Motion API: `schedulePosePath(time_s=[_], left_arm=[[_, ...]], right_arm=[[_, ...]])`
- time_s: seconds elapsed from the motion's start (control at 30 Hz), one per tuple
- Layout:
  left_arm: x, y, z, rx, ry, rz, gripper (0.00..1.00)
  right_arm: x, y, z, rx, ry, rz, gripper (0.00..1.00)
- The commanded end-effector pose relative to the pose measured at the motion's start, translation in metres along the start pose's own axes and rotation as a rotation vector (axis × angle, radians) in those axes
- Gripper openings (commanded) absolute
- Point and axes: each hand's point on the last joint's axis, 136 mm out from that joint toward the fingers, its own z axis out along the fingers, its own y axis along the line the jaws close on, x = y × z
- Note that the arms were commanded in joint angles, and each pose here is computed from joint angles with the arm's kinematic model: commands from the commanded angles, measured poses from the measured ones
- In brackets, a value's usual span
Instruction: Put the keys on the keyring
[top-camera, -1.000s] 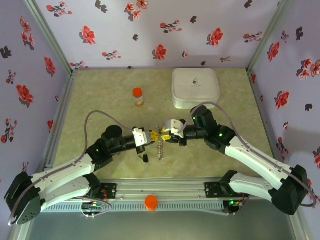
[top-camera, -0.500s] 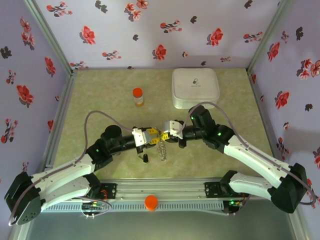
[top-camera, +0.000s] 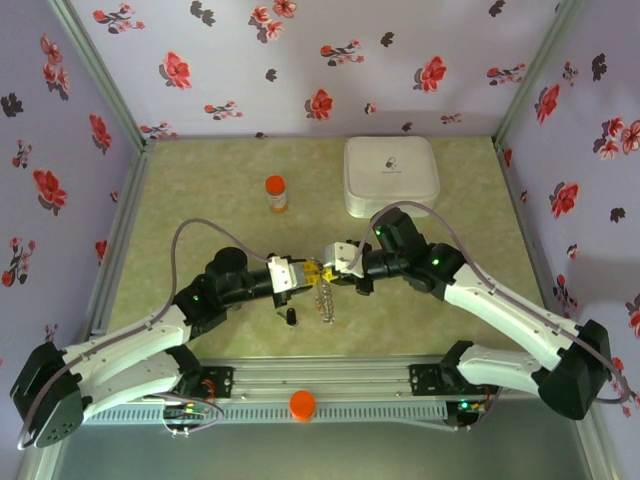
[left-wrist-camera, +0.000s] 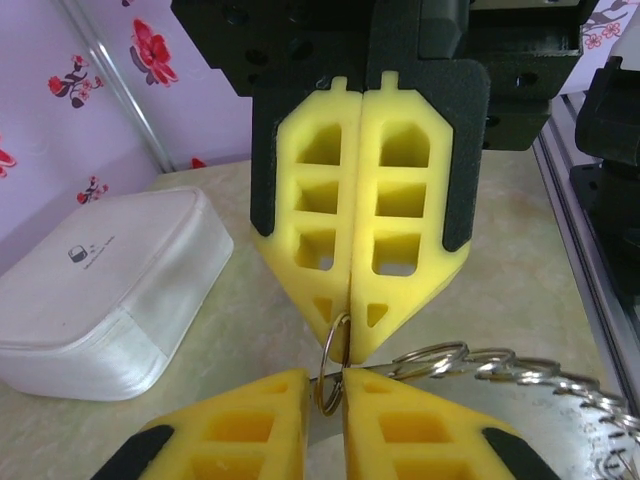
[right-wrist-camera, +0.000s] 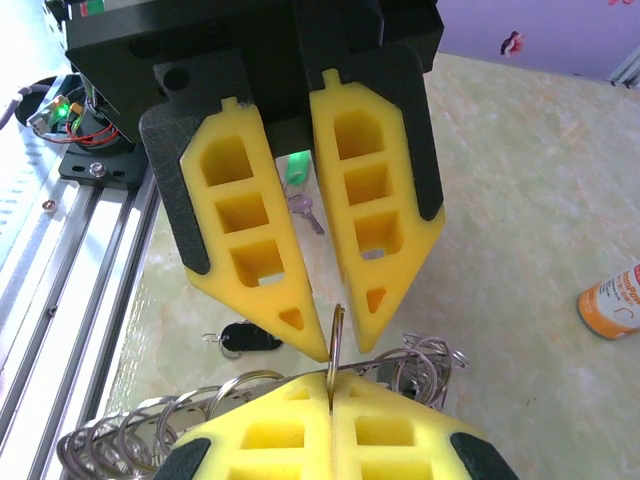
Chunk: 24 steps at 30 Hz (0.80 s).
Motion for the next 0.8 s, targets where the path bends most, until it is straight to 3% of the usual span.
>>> schedulePosePath(time_s=[0.0, 0.3, 0.4, 0.47, 0.57, 0.77], left_arm=[[-0.018, 0.006, 0.001, -0.007, -0.048, 0.026, 0.14], [-0.023, 0.005, 0.001, 0.002, -0.073, 0.017, 0.0], [-0.024, 0.009, -0.001, -0.02, -0.077, 0.012, 0.0], [-0.025, 0.013, -0.003, -0.052, -0.082, 0.008, 0.0], [-0.023, 0.025, -0.006, -0.125, -0.069, -0.016, 0.0], [-0.02, 0.061, -0.014, -0.326, -0.035, -0.167, 0.0]], right_arm=[[-0.017, 0.0, -0.001, -0.013, -0.041, -0.041, 0.0], [-0.016, 0.001, 0.0, -0.015, -0.052, -0.037, 0.0], [-0.012, -0.002, 0.0, 0.013, -0.041, -0.02, 0.01], [-0.007, -0.005, -0.002, 0.046, -0.034, 0.003, 0.17], [-0.002, -0.011, -0.012, 0.115, -0.051, 0.051, 0.3], [0.006, -0.025, -0.032, 0.272, -0.074, 0.145, 0.4]])
